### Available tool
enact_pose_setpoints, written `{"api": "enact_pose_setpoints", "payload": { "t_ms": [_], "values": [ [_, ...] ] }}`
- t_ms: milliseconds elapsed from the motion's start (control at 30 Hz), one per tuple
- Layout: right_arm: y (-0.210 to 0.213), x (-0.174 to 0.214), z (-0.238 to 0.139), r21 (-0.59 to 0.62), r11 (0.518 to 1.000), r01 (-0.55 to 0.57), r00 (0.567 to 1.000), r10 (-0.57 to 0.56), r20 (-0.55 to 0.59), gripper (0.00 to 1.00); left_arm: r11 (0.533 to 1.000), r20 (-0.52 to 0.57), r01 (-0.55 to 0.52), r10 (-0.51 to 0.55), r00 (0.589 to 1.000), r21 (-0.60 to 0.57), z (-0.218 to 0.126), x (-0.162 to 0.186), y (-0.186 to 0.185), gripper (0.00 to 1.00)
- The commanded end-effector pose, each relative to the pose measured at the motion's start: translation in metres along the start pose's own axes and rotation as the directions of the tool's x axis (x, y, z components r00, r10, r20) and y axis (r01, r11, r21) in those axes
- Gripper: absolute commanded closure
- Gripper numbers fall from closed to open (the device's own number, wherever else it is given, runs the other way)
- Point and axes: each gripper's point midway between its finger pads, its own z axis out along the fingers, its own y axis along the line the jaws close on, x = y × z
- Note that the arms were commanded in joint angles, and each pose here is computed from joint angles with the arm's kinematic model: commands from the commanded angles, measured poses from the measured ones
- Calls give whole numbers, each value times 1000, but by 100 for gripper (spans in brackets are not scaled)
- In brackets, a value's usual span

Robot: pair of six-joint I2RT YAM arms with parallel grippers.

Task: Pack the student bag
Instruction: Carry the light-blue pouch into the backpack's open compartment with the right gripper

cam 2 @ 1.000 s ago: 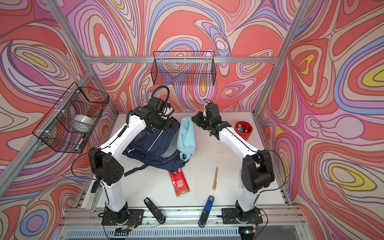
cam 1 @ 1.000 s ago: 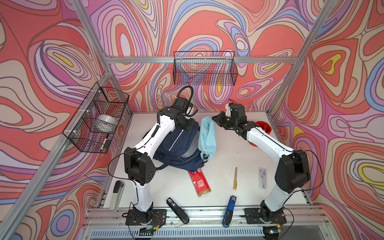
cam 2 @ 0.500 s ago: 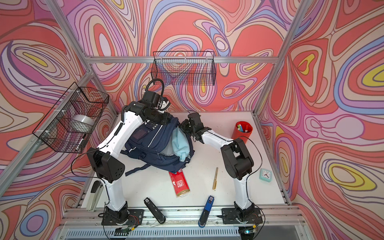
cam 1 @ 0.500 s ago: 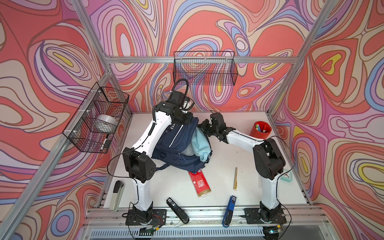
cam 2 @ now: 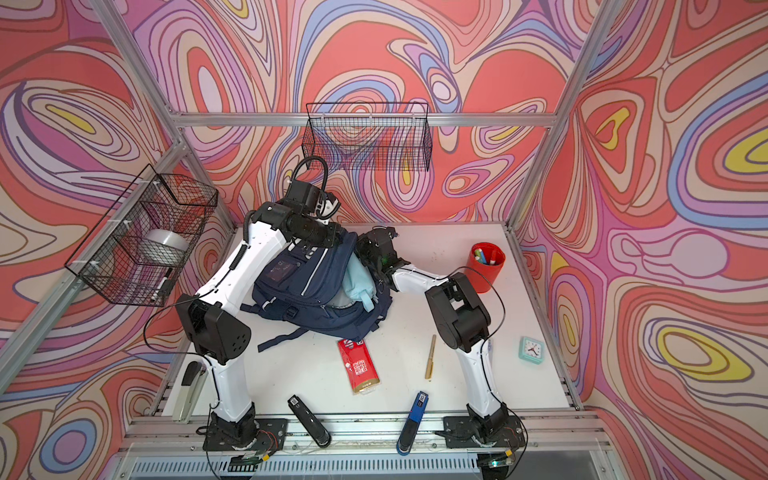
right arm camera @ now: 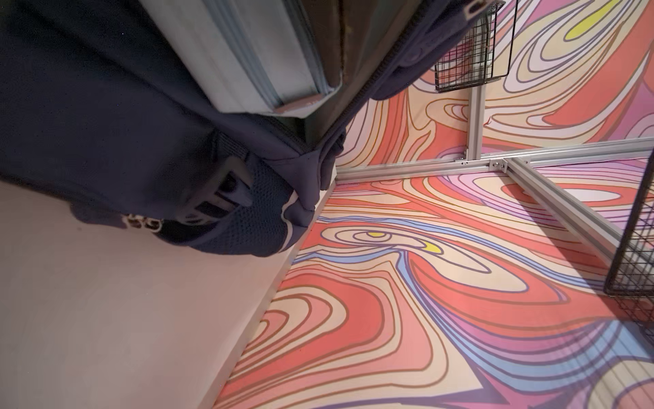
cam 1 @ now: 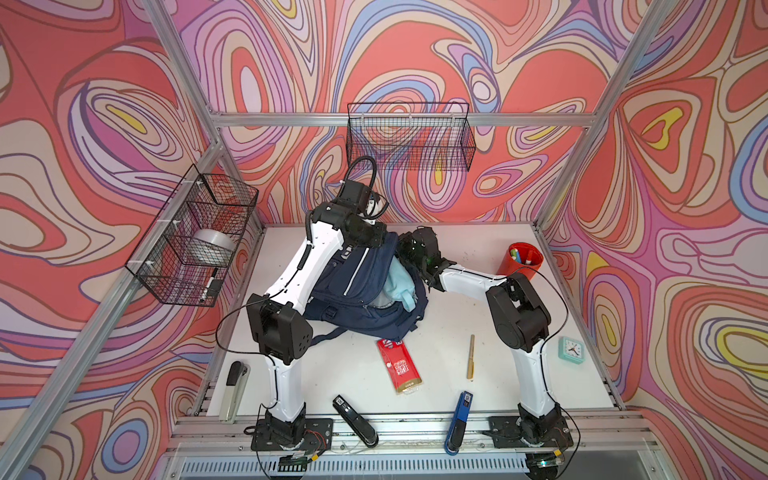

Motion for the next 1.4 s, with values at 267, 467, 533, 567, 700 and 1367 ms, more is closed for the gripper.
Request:
{"api": "enact_pose_setpoints", "payload": {
  "t_ms": [267,467,533,567,700,1367],
  "values": [
    [-91,33,0,193,973,128,951,-65,-301,51,996,68,-26,21,997,80,6,-7,-12,100],
    [-82,8,-19,225,925,307,887,-192,-419,40,995,23,-7,5,1000,99,17,9,-10,100],
    [-76,-3,-29,230,910,344,871,-218,-441,39,994,23,-2,-1,1000,107,18,13,-10,100],
    [-74,-7,-31,231,910,344,868,-215,-447,38,993,23,2,-5,1000,114,19,14,-10,100],
    [-64,-19,-51,261,860,439,830,-277,-484,36,992,17,6,-8,1000,124,19,17,-12,100],
    [-57,16,-167,191,846,498,768,-328,-551,43,991,29,0,-4,1000,136,9,12,-17,100]
  ]
}}
